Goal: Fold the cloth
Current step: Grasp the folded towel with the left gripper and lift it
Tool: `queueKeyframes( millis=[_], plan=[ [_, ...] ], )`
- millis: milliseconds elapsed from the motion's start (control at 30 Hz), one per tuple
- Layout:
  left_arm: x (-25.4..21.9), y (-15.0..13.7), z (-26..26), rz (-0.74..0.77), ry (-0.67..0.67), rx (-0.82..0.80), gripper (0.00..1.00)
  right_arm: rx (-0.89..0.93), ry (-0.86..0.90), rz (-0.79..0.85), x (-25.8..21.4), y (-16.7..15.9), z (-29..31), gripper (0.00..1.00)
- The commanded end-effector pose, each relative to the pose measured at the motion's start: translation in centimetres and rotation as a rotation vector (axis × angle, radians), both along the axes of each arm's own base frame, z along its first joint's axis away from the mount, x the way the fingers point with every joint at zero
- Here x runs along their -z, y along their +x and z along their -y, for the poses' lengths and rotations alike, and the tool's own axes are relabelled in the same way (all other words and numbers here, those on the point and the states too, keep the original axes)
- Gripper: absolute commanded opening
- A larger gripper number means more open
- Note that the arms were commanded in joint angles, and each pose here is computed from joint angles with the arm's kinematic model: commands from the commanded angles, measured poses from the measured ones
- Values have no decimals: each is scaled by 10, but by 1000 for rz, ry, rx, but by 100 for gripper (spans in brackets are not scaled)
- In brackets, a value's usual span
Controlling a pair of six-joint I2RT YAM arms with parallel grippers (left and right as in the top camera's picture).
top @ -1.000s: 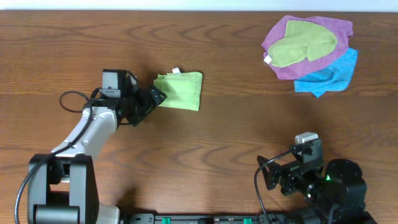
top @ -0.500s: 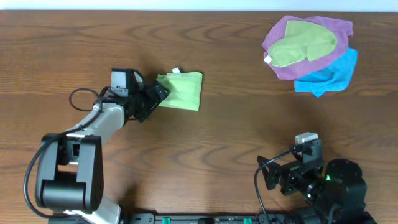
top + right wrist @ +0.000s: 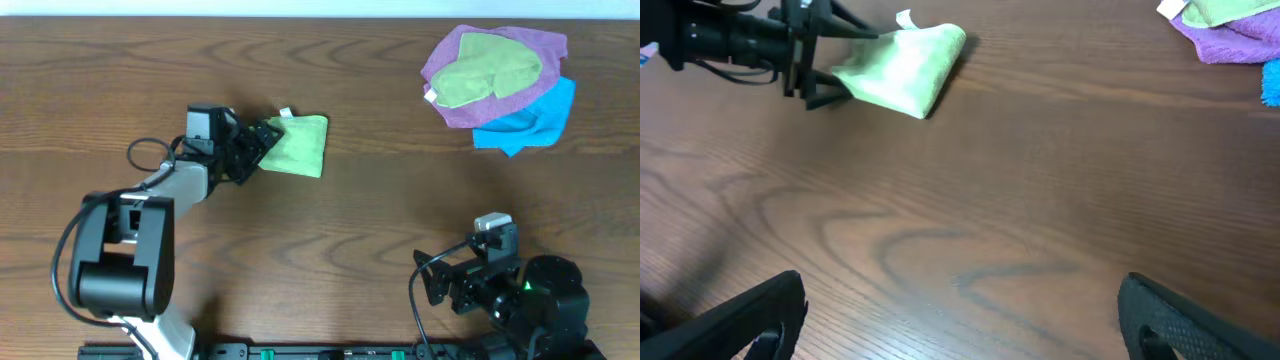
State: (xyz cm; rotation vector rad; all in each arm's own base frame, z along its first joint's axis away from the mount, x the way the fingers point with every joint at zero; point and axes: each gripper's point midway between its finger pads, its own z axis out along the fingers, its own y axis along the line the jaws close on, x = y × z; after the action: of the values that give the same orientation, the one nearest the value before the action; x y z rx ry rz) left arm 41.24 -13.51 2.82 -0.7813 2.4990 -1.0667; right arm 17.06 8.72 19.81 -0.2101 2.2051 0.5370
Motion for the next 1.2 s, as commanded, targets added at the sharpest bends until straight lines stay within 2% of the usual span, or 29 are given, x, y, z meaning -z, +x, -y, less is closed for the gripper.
queueKeyframes(
  millis=[0, 133, 233, 267, 567, 733, 933, 1167],
  plan=[
    [46, -21, 5, -118, 30, 6, 83, 11, 8, -11, 3, 0, 1, 99],
    [56, -22, 10, -125, 28, 20, 50, 11, 8, -11, 3, 0, 1, 99],
    [59, -23, 10, -133, 27, 22, 12, 11, 8, -11, 3, 0, 1, 99],
    [58, -23, 11, -129, 27, 22, 6, 11, 8, -11, 3, 0, 1, 99],
    [8, 1, 32, 10, -95, 101, 6, 11, 8, -11, 3, 0, 1, 99],
    [-60, 29, 26, 142, -95, 84, 6, 11, 8, -11, 3, 0, 1, 99],
    [-118, 62, -7, 189, -49, -16, 6, 11, 8, -11, 3, 0, 1, 99],
    [-172, 111, -59, 338, 114, -212, 6, 11, 8, -11, 3, 0, 1, 99]
  ],
)
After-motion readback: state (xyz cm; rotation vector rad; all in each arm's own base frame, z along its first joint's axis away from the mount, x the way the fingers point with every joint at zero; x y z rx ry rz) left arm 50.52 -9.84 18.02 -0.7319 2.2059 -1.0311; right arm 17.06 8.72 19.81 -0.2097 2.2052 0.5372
